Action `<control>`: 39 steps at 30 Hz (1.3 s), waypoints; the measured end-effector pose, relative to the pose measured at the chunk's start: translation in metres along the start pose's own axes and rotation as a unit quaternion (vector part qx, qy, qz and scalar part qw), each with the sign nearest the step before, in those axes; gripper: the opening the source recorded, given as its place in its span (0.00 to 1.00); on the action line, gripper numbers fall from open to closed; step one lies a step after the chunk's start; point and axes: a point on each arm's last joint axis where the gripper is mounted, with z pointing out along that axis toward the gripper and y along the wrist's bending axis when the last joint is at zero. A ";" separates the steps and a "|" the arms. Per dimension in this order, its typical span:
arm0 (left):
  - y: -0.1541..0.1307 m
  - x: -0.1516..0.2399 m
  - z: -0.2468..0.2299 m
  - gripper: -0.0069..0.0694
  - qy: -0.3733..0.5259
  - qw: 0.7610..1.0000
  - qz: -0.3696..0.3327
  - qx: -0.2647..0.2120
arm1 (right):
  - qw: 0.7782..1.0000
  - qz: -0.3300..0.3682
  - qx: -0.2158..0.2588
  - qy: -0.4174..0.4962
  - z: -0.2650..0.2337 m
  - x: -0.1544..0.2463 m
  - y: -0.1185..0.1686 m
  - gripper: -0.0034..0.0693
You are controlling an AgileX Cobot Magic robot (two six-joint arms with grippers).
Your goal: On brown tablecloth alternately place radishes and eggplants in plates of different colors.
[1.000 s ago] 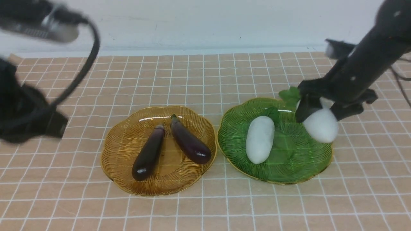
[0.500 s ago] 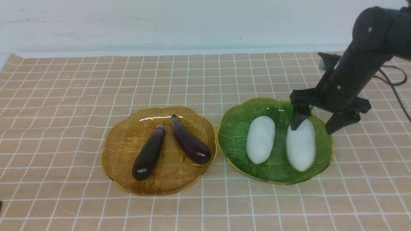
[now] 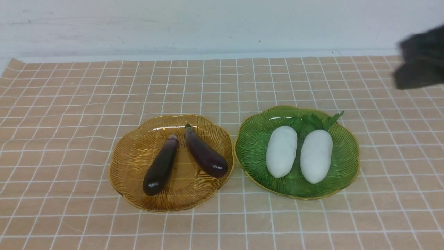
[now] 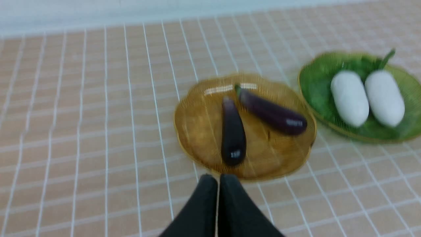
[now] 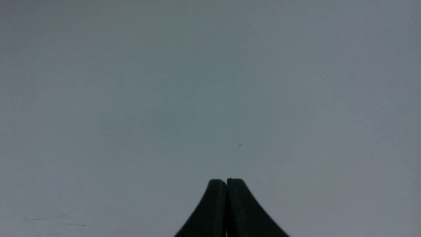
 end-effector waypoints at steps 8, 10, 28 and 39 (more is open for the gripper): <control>0.000 0.011 -0.002 0.09 -0.129 0.992 -0.006 0.013 | 1.000 -0.001 0.000 0.000 0.000 0.000 0.000 0.03; -0.001 0.012 0.003 0.09 -0.135 0.991 -0.014 0.022 | 1.000 -0.002 0.000 0.000 0.000 0.000 0.000 0.03; 0.004 0.022 0.015 0.09 -0.115 0.993 0.012 -0.006 | 1.000 -0.002 0.000 0.002 0.000 0.001 0.000 0.03; 0.010 0.081 0.051 0.09 -0.122 0.989 0.015 -0.082 | 1.000 -0.002 0.000 0.003 0.000 0.001 0.000 0.03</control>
